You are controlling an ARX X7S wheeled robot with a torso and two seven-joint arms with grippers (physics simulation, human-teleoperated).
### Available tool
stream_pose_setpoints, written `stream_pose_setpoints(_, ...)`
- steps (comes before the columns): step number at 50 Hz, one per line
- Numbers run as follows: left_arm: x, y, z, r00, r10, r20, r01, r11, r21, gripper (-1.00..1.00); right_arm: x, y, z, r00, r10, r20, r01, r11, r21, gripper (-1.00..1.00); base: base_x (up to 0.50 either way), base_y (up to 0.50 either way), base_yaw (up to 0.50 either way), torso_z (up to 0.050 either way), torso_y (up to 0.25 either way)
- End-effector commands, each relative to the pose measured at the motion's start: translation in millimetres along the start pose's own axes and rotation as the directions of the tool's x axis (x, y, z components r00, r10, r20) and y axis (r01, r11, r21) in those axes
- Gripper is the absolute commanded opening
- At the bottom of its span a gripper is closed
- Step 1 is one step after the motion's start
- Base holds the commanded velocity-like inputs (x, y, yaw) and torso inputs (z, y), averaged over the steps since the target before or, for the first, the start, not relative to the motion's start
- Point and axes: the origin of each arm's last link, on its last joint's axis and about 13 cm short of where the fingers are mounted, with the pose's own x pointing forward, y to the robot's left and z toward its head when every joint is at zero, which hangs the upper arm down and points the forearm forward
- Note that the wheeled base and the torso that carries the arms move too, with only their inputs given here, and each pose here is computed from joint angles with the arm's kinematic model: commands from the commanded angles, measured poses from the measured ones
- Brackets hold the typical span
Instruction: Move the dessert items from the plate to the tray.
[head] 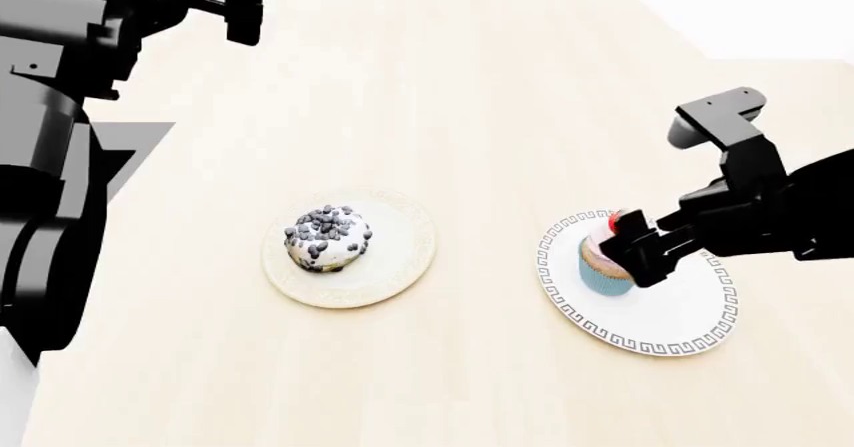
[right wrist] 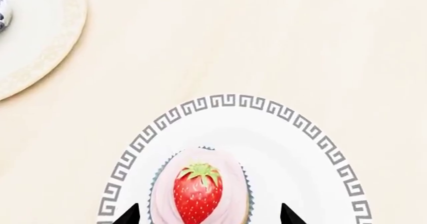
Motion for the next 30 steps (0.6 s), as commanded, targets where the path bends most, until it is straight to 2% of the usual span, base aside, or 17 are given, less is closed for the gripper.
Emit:
stream_pose_setpoints(1, -0.3, -0.6, 1.6, 1.000, -0.001, 0.003, 0.001, 1.000, -0.001, 1.00, 11.7, -1.6, -2.8, 1.000, 0.012, -0.018, -0.012, 1.000, 0.000, 1.00, 0.00, 0.00, 0.00, 0.000, 0.000)
stream_pose_setpoints(28, 0.9, -1.3, 0.5, 1.000, 0.015, 0.015, -0.015, 1.000, 0.001, 1.00, 36.5, -2.0, -8.8, 0.997, 0.045, -0.058, -0.045, 0.999, -0.007, 1.00, 0.00, 0.00, 0.00, 0.000, 0.000)
stream_pose_setpoints(29, 0.9, -1.3, 0.6, 1.000, 0.016, 0.015, -0.016, 1.000, 0.001, 1.00, 36.8, -1.8, -9.2, 0.997, 0.043, -0.057, -0.044, 0.999, -0.008, -1.00, 0.00, 0.00, 0.00, 0.000, 0.000)
stream_pose_setpoints(30, 0.8, -1.3, 0.8, 1.000, 0.016, 0.016, -0.016, 1.000, 0.000, 1.00, 36.5, -1.2, -9.7, 0.997, 0.046, -0.059, -0.046, 0.999, -0.014, -1.00, 0.00, 0.00, 0.00, 0.000, 0.000)
